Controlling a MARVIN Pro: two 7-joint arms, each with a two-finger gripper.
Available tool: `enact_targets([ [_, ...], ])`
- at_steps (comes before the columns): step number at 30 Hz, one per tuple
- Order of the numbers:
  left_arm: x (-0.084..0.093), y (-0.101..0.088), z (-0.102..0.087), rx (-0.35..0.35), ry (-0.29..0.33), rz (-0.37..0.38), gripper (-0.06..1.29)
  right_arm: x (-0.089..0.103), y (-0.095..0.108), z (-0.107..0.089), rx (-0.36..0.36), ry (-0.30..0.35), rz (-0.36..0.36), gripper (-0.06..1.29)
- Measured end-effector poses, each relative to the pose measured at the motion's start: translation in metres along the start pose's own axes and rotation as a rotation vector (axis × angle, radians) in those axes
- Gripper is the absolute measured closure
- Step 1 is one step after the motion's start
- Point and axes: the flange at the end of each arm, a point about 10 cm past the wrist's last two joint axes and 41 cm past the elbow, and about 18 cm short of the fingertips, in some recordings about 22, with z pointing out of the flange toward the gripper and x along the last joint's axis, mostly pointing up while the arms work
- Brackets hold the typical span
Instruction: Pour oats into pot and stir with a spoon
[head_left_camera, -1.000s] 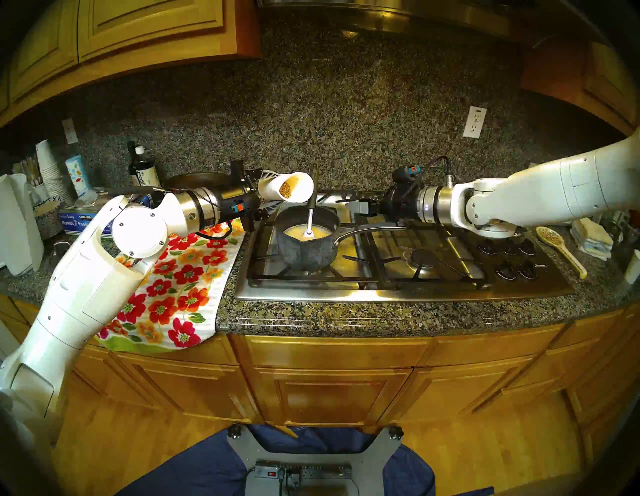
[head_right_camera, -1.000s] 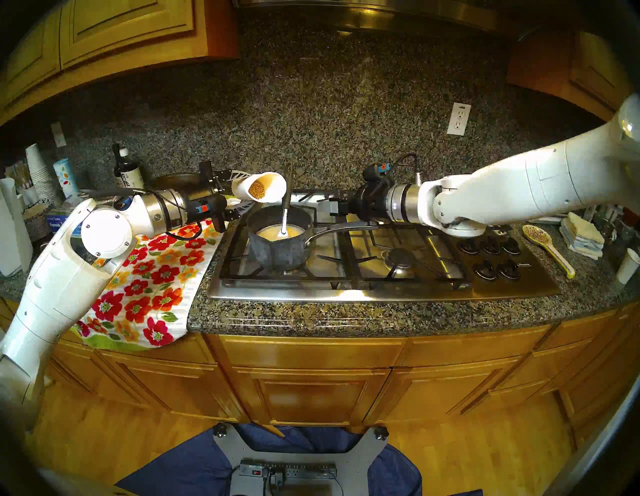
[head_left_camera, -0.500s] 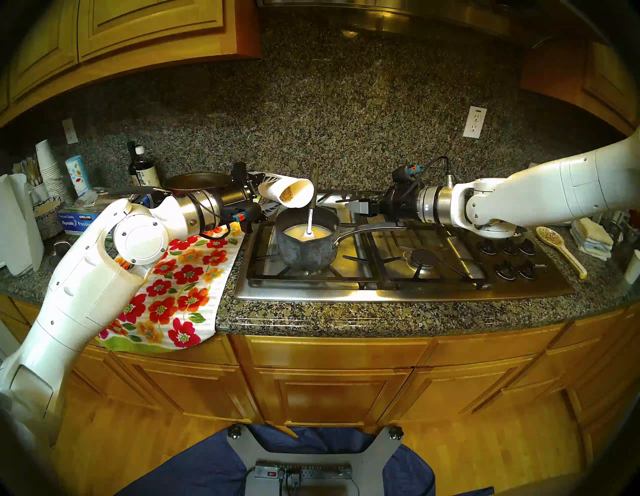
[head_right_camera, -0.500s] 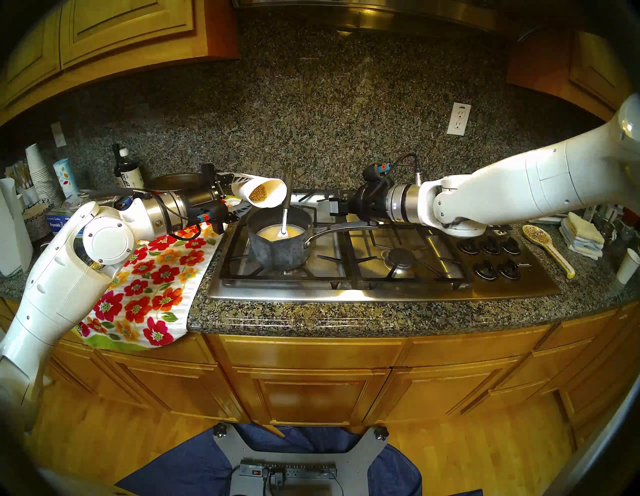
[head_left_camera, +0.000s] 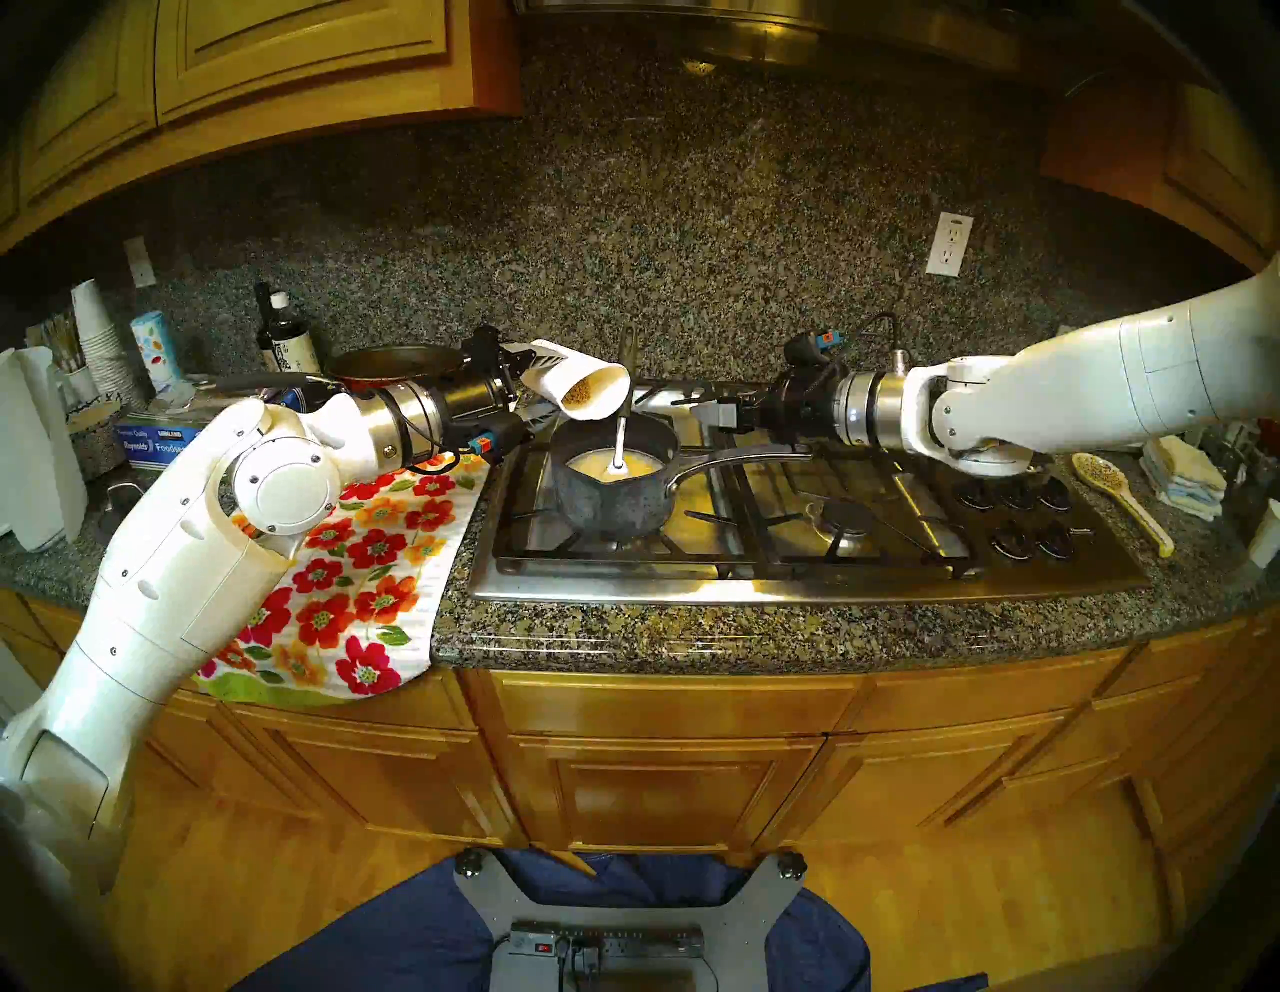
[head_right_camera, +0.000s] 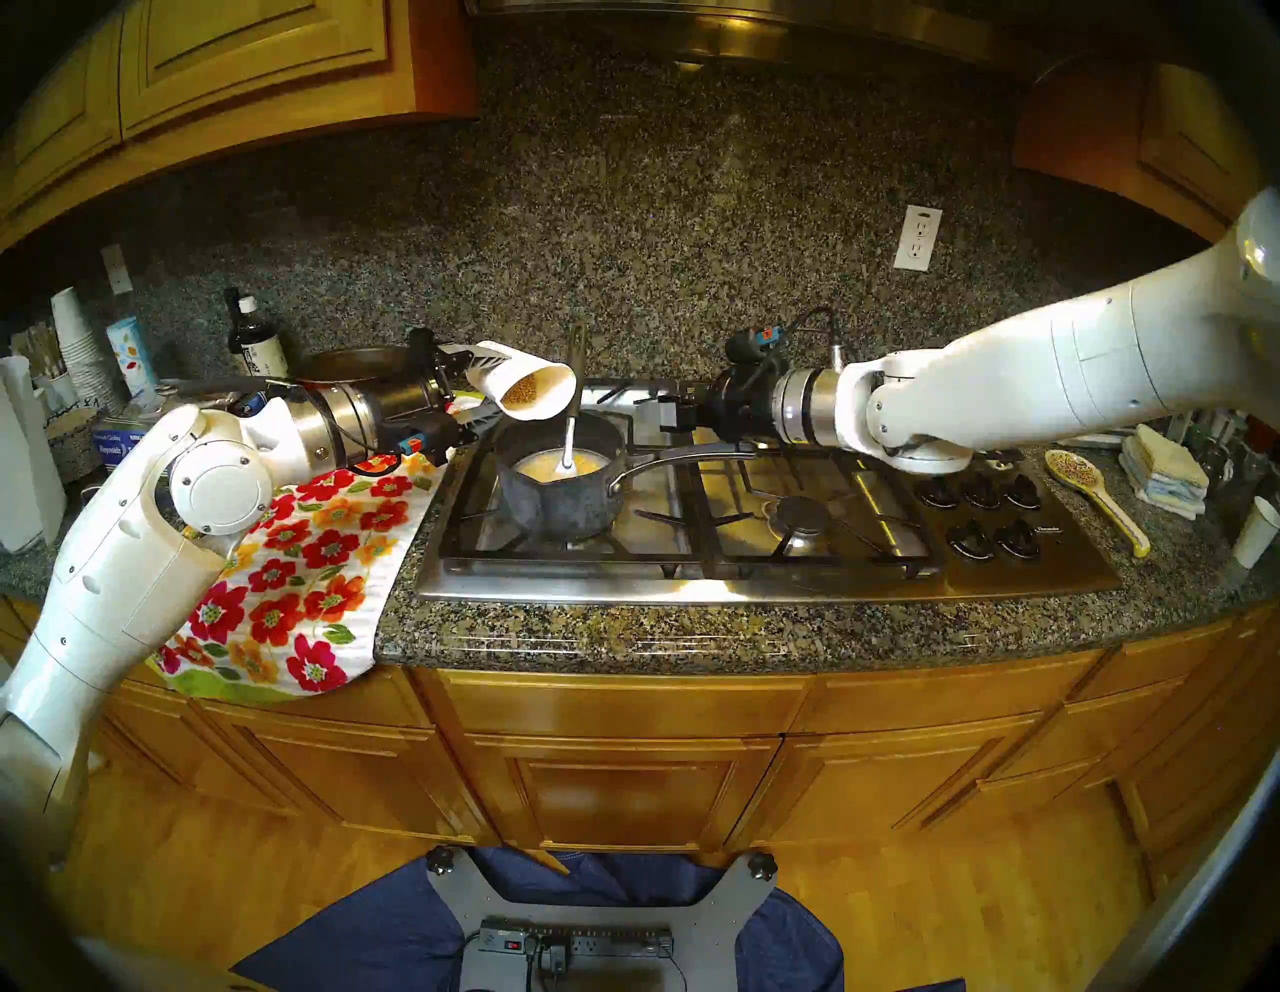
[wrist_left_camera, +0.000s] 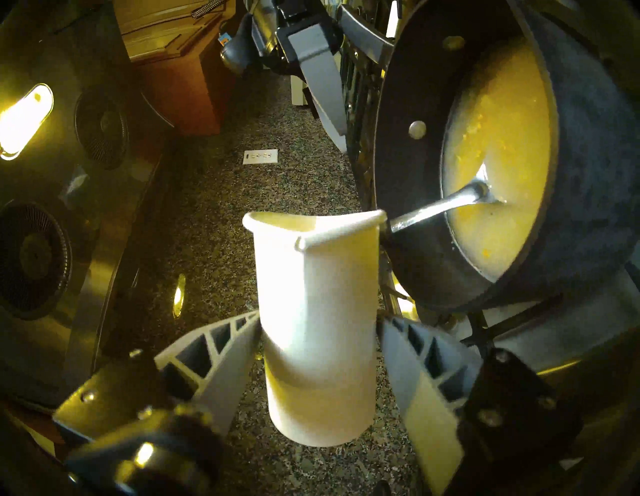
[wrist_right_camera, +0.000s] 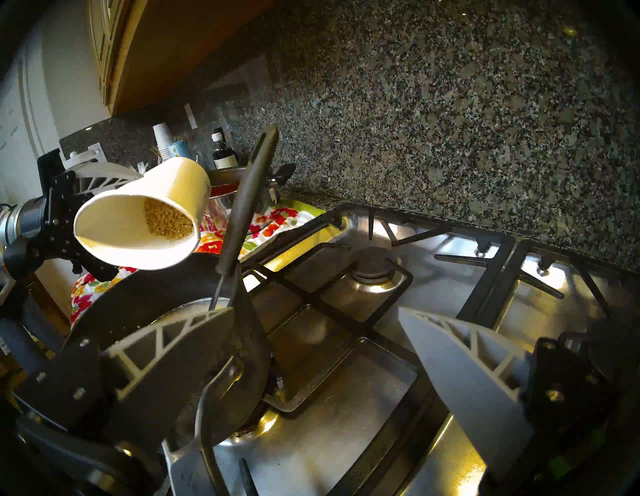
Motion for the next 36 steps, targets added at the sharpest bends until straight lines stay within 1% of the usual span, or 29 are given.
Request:
enact_targets([
  [4, -0.0008, 0.0011, 0.0003, 0.001, 0.001, 0.038, 0.48, 0.0000, 0.0000, 0.0000, 0.000, 0.000, 0.000, -0.01],
  [10, -0.0016, 0.0021, 0.0008, 0.002, 0.003, 0.076, 0.48, 0.0000, 0.0000, 0.0000, 0.000, 0.000, 0.000, -0.01],
  [12, -0.0023, 0.0026, 0.0012, 0.004, 0.005, 0.107, 0.48, 0.0000, 0.0000, 0.0000, 0.000, 0.000, 0.000, -0.01],
  [19, -0.0031, 0.0029, 0.0021, 0.006, 0.010, 0.164, 0.48, 0.0000, 0.0000, 0.0000, 0.000, 0.000, 0.000, -0.01],
  [36, 0.0009, 0.0015, 0.0051, 0.026, 0.033, 0.292, 0.48, 0.0000, 0.0000, 0.0000, 0.000, 0.000, 0.000, -0.01],
])
